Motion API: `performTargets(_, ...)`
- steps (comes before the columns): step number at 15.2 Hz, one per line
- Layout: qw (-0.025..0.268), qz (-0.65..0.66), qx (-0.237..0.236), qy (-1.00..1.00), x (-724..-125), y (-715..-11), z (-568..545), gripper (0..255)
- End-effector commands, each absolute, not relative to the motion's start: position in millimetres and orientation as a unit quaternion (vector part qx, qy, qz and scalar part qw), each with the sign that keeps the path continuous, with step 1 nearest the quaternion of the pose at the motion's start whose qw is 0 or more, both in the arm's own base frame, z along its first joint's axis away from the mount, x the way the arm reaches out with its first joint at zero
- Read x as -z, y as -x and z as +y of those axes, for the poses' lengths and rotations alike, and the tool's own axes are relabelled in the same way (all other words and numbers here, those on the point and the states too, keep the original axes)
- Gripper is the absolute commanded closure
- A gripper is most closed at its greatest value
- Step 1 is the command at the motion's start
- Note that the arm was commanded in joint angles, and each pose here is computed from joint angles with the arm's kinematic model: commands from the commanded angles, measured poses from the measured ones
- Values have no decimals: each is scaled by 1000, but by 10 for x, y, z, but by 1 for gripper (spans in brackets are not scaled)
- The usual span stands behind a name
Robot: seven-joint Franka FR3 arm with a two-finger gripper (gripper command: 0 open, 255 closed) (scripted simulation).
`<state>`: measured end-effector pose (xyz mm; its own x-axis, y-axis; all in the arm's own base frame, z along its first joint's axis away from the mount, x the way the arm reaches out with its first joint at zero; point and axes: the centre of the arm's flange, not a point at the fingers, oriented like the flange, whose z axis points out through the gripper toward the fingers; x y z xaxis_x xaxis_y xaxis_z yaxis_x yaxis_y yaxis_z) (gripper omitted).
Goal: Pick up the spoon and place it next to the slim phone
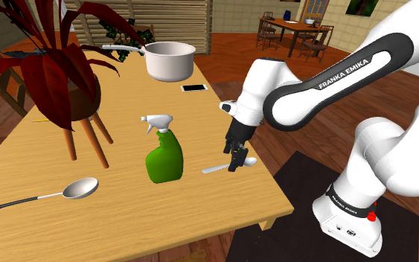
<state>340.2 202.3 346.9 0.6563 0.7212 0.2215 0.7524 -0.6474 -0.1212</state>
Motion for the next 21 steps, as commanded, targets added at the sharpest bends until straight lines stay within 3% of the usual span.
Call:
performTargets(1, 102, -408, 77, 904, -3360, -3406, 2050, 0)
performTargets(9, 102, -408, 77, 904, -3331, -3407, 2057, 0)
performTargets(10, 102, -408, 77, 904, -3331, -3407, 2057, 255)
performTargets(21, 102, -408, 77, 904, -3436, -3407, 2058, 255)
